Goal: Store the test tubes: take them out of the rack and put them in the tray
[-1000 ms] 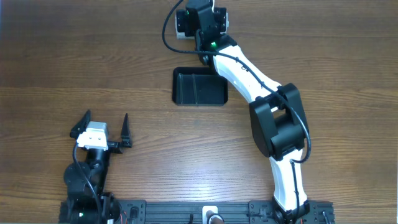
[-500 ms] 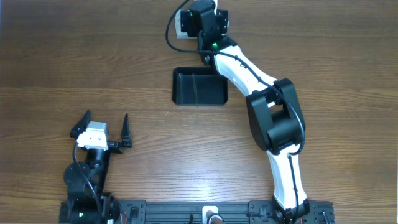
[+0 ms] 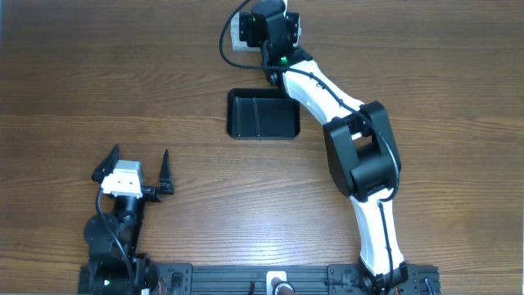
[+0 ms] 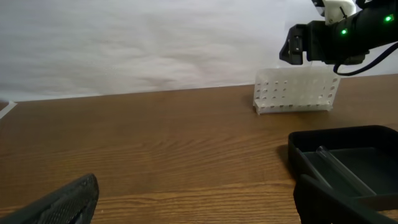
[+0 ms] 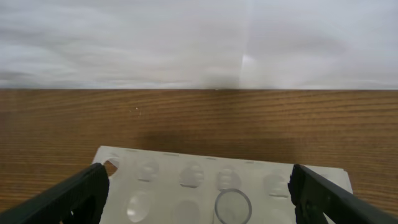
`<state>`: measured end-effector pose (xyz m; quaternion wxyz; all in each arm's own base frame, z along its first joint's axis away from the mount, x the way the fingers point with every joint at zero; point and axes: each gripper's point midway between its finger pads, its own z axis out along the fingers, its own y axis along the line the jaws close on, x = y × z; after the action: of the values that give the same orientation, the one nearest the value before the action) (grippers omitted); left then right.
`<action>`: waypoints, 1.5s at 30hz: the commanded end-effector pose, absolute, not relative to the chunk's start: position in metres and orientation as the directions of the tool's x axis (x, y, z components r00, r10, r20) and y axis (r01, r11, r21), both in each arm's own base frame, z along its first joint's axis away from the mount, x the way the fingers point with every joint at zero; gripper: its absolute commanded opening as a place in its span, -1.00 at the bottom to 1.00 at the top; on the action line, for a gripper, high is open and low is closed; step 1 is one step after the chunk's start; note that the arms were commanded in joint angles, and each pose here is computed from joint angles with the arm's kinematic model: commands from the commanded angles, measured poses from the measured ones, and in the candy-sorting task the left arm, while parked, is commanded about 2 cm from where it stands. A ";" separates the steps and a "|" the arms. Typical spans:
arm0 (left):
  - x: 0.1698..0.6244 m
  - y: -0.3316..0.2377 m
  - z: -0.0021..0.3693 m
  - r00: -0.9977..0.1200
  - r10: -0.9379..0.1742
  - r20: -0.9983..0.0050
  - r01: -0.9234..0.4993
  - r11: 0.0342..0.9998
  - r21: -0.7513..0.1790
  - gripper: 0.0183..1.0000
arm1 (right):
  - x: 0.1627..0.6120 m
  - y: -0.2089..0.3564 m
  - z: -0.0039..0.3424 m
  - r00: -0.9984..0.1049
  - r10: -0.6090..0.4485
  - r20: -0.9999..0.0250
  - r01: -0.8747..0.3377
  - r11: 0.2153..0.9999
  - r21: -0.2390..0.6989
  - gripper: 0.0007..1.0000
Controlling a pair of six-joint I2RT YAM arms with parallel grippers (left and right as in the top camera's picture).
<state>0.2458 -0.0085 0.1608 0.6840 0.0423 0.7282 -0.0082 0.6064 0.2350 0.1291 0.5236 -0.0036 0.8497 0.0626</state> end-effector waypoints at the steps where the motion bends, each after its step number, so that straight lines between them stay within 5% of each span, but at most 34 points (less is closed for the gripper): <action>1: 0.246 -0.009 0.159 -0.060 0.064 -0.996 0.081 0.995 0.059 1.00 | 0.614 0.234 0.126 -0.442 0.076 -0.894 -0.067 0.991 0.118 0.79; 45: 0.246 -0.009 0.159 -0.060 0.064 -0.996 0.081 0.995 0.059 1.00 | 0.614 0.219 0.117 -0.458 0.054 -0.887 -0.013 0.998 0.067 -0.34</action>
<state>0.2458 -0.0085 0.1608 0.6840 0.0423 0.7282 -0.0082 0.6069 0.2269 0.1141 0.5127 0.0003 0.8574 0.0441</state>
